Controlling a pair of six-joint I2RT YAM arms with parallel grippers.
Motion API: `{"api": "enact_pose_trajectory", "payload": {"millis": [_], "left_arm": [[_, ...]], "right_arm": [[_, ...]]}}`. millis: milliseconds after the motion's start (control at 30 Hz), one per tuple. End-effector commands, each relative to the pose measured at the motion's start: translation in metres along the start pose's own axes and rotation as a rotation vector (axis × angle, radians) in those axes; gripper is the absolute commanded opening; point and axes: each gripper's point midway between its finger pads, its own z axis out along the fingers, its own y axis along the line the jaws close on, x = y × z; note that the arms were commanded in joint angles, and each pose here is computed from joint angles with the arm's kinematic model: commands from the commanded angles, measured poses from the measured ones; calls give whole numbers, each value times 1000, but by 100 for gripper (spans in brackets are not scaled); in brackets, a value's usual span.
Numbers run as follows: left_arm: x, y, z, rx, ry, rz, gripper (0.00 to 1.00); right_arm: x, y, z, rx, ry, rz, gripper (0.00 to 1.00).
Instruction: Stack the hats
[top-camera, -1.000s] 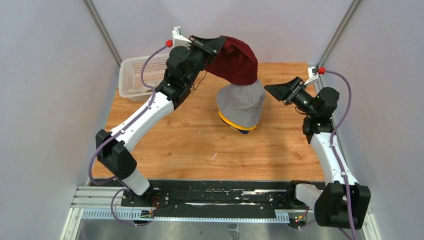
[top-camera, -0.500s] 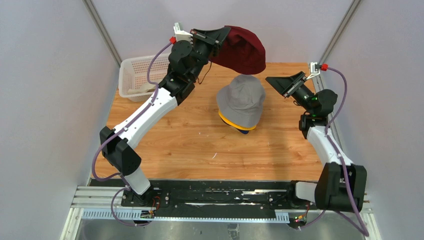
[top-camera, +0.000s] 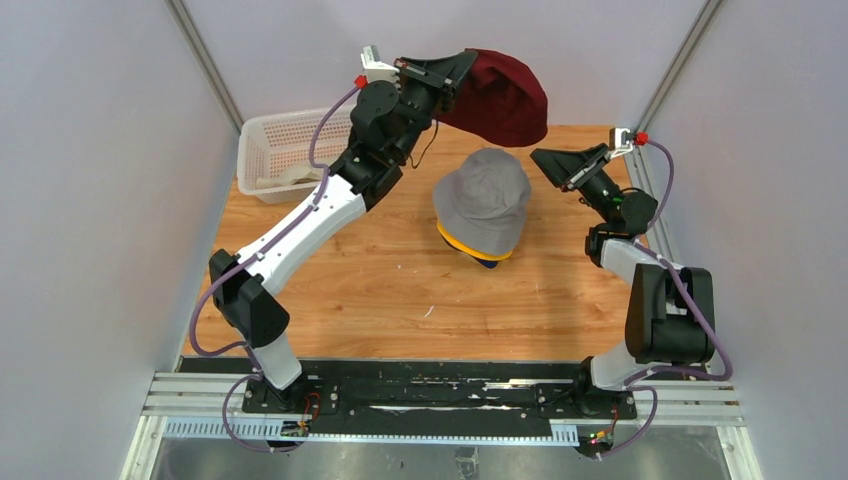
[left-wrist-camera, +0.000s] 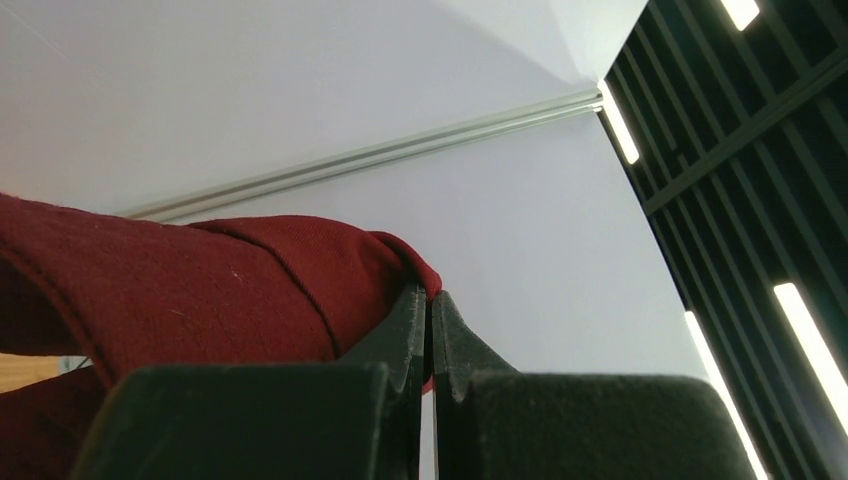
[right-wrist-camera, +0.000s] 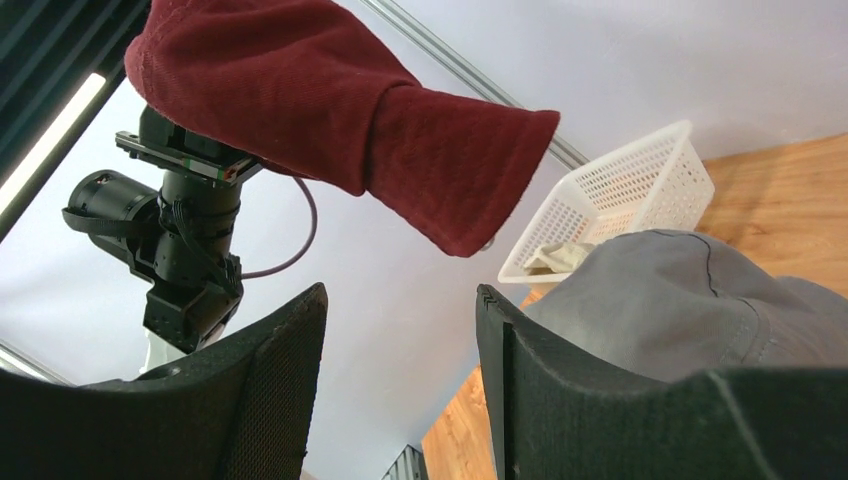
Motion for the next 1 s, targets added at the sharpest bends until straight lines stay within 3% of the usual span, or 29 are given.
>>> {"api": "enact_pose_trajectory", "payload": {"millis": [0, 767, 867, 967], "left_arm": [[3, -23, 2, 55, -20, -40, 0], [9, -9, -6, 38, -10, -85, 0], [7, -8, -7, 39, -21, -81, 0], [5, -5, -5, 33, -38, -67, 0]], "right_arm": [[-5, 15, 2, -70, -24, -55, 56], [-15, 2, 18, -75, -39, -67, 52], [-14, 2, 19, -78, -36, -61, 43], [-14, 4, 18, -79, -38, -57, 19]]}}
